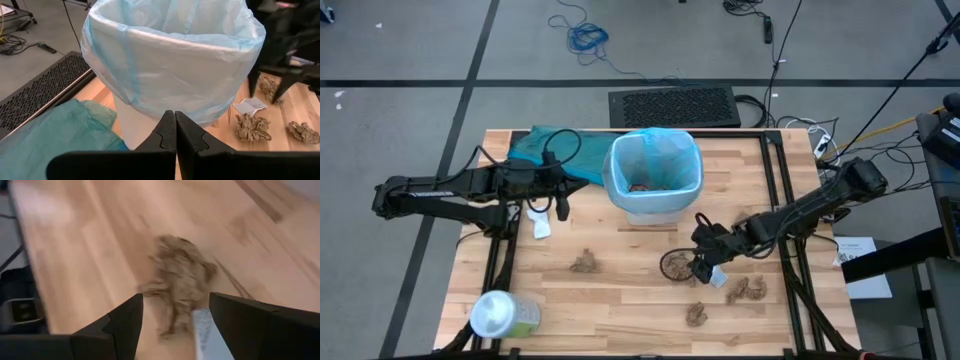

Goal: Place trash/remove bag and relplace
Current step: Put the brown napkin into the trash bin

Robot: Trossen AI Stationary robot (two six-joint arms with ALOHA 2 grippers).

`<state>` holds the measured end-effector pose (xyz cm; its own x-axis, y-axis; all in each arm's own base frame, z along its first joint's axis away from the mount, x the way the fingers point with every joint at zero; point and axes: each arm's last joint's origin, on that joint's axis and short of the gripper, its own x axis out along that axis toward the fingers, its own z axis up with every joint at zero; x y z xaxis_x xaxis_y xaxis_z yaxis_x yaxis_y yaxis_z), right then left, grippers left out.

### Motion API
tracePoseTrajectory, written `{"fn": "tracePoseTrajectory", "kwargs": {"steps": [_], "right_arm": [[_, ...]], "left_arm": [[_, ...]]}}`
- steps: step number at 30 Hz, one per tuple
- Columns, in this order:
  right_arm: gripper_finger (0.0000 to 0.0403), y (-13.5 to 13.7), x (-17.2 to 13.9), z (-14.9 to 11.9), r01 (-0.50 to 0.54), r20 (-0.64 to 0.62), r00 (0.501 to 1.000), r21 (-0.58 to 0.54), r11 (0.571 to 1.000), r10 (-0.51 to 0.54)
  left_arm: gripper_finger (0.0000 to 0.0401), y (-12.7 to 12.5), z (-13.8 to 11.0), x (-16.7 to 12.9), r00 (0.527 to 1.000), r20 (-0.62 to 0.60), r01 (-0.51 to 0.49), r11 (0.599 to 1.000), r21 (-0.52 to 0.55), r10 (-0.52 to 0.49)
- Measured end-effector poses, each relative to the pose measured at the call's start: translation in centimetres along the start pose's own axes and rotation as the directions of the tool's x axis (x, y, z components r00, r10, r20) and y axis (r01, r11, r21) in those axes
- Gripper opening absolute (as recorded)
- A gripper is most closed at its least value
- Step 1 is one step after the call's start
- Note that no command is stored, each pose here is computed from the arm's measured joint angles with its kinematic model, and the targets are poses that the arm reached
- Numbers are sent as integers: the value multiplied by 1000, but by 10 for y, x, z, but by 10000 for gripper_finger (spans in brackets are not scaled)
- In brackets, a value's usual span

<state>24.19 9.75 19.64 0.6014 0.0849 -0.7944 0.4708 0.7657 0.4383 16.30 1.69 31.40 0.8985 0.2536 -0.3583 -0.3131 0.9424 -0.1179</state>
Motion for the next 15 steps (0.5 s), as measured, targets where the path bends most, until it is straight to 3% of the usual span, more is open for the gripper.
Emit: {"fn": "tracePoseTrajectory", "kwargs": {"steps": [7, 15], "right_arm": [[222, -33, 20, -14, 20, 41, 999, 89, 996, -24], [222, -39, 31, -8, -70, 118, 991, 116, 991, 56]], "left_arm": [[0, 0, 0, 0, 1000, 0, 0, 1000, 0, 0], [0, 0, 0, 0, 1000, -3, -1, 1000, 0, 1]]}}
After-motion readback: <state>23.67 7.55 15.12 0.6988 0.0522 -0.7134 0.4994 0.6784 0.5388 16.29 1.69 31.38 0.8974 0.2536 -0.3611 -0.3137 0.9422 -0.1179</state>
